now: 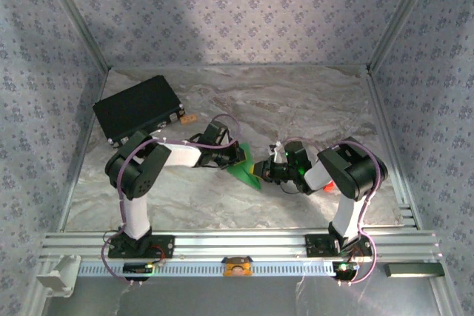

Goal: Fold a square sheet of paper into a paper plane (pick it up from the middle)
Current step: Fourth fold the wing at the center of the table.

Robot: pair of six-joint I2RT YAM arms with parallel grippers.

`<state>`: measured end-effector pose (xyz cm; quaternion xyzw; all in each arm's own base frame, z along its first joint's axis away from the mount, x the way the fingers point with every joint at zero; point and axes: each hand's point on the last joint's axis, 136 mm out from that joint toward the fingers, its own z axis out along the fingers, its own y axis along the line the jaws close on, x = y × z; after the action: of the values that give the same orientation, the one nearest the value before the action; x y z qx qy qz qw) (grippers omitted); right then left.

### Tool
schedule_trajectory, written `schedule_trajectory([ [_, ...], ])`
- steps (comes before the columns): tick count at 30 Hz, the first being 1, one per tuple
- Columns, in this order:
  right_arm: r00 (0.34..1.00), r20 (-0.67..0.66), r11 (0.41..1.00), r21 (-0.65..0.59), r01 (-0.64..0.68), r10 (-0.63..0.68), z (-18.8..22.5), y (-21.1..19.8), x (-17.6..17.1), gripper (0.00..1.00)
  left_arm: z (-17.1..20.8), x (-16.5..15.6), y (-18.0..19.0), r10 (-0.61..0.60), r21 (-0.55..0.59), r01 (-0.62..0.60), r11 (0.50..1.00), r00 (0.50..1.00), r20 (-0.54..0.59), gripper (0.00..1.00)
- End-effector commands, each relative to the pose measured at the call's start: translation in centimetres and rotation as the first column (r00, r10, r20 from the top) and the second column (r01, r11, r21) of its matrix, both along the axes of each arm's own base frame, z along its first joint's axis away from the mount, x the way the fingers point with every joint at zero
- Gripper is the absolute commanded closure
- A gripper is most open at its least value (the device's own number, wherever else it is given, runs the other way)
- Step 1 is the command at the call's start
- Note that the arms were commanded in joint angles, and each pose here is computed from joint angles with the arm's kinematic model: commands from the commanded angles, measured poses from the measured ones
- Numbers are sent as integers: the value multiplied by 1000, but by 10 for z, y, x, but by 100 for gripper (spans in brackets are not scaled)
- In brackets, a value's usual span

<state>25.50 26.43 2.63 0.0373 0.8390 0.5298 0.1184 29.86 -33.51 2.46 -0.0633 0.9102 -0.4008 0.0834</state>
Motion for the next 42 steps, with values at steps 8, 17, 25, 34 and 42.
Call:
schedule_trajectory([
  [8,995,-89,993,-116,32,-42,-21,-17,-9,92,-17,-4,7,-3,46,5,999,999,-41,95],
  [17,996,-75,983,-172,-60,48,-12,-15,-28,78,-19,-5,7,-3,45,5,999,999,-42,96],
  [25,991,-96,971,-212,-111,92,-17,-16,-40,76,-20,-5,8,-3,47,5,999,999,-44,96],
  [34,989,-111,959,-255,-122,97,-24,-22,-44,84,-21,-6,8,-1,45,3,999,999,-45,96],
  [42,987,-112,953,-269,-138,112,-18,-24,-50,79,-21,-6,9,-1,46,3,999,999,-46,96],
])
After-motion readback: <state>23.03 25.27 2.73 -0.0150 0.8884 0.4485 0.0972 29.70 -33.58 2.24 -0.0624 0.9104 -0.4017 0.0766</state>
